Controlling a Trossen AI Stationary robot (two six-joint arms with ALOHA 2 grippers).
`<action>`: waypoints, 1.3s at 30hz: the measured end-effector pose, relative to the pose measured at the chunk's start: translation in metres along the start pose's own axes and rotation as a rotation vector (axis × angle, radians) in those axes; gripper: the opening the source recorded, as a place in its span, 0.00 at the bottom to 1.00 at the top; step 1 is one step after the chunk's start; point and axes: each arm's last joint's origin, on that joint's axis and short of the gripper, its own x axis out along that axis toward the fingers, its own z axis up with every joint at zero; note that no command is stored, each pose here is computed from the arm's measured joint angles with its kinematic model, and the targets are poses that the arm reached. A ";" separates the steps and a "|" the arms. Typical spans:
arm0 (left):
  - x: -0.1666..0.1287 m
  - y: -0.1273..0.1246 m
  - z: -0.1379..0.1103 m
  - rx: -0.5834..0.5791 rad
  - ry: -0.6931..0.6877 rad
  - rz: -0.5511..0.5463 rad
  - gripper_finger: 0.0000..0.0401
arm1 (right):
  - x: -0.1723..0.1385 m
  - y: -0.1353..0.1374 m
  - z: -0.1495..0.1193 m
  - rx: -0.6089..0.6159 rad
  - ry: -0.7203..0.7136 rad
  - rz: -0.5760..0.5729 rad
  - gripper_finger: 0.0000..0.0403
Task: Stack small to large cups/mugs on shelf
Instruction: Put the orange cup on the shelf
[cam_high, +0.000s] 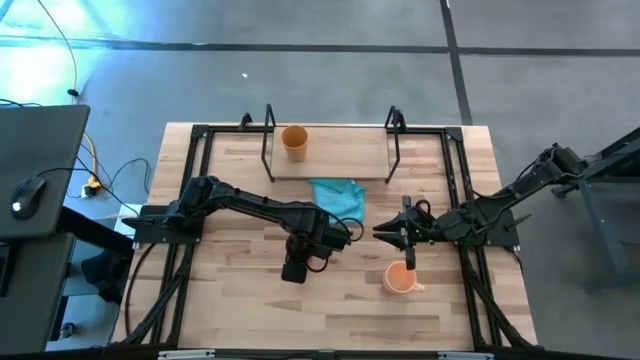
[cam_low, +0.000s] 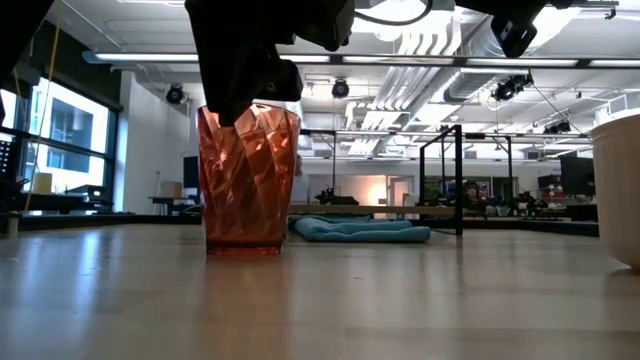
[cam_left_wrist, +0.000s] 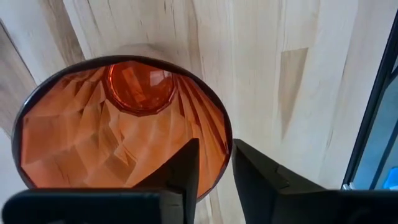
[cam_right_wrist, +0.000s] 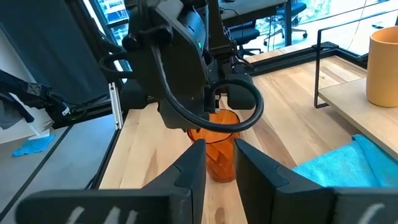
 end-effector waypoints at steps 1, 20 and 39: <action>0.000 0.000 0.000 0.000 0.000 0.000 0.22 | 0.000 0.000 0.000 0.000 0.001 0.001 0.18; -0.004 0.014 0.009 -0.051 -0.086 -0.080 0.23 | 0.000 0.000 -0.002 -0.007 0.022 0.010 0.18; -0.032 0.022 0.008 -0.041 -0.131 -0.030 0.23 | 0.000 0.000 -0.002 -0.011 0.027 0.012 0.18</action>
